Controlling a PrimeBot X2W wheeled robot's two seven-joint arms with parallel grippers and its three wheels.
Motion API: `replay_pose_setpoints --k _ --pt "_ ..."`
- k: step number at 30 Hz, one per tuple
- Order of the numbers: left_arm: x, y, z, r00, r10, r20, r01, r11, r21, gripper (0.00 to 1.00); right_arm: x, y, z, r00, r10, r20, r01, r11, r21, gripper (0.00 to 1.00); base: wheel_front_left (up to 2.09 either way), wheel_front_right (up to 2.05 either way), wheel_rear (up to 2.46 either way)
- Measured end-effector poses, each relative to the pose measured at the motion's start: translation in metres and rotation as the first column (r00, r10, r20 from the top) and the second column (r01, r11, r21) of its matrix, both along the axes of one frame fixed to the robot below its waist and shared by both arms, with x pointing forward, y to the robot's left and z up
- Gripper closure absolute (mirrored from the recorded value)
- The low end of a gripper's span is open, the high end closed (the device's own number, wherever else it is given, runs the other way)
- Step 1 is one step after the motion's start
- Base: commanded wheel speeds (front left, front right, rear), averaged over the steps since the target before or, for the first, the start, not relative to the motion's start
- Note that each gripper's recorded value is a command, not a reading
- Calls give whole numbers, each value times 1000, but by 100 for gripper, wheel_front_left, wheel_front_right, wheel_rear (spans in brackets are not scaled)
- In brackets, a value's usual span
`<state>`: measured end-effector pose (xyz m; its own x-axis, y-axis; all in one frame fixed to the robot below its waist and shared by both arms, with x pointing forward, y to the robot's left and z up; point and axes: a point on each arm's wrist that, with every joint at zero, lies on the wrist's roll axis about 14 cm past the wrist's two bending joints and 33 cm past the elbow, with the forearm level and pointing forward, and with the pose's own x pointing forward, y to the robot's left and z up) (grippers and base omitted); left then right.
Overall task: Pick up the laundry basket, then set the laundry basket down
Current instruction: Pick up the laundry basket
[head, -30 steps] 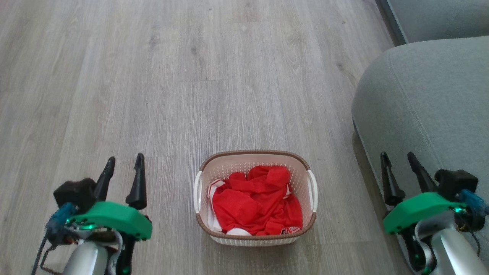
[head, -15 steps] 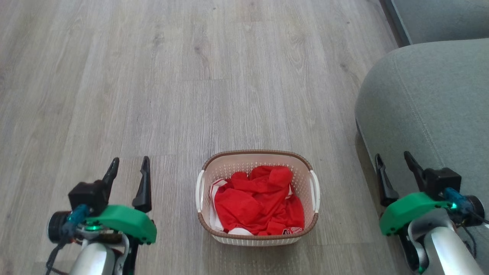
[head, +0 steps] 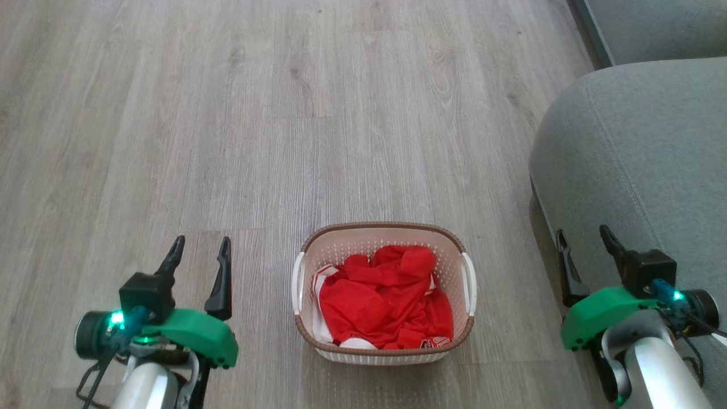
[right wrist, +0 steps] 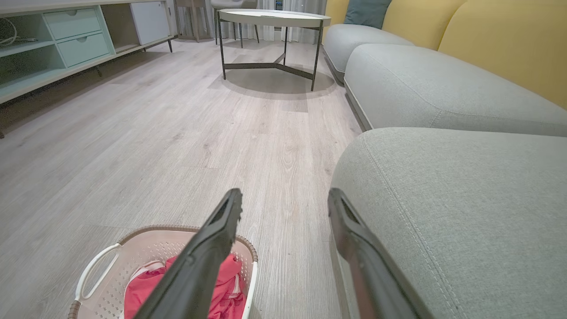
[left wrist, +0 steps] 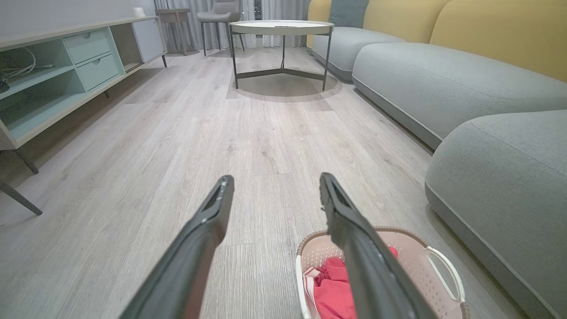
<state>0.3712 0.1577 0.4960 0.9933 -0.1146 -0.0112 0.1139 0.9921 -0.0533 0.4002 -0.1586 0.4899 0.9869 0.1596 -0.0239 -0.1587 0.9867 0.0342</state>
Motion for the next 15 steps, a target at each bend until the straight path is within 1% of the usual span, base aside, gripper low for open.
replay_pose_setpoints --k 15 --pt "6 0 -5 1000 -2 -16 2 1000 -3 0 8 1 -3 1000 -1 -8 1 1000 14 0 0 0 0"
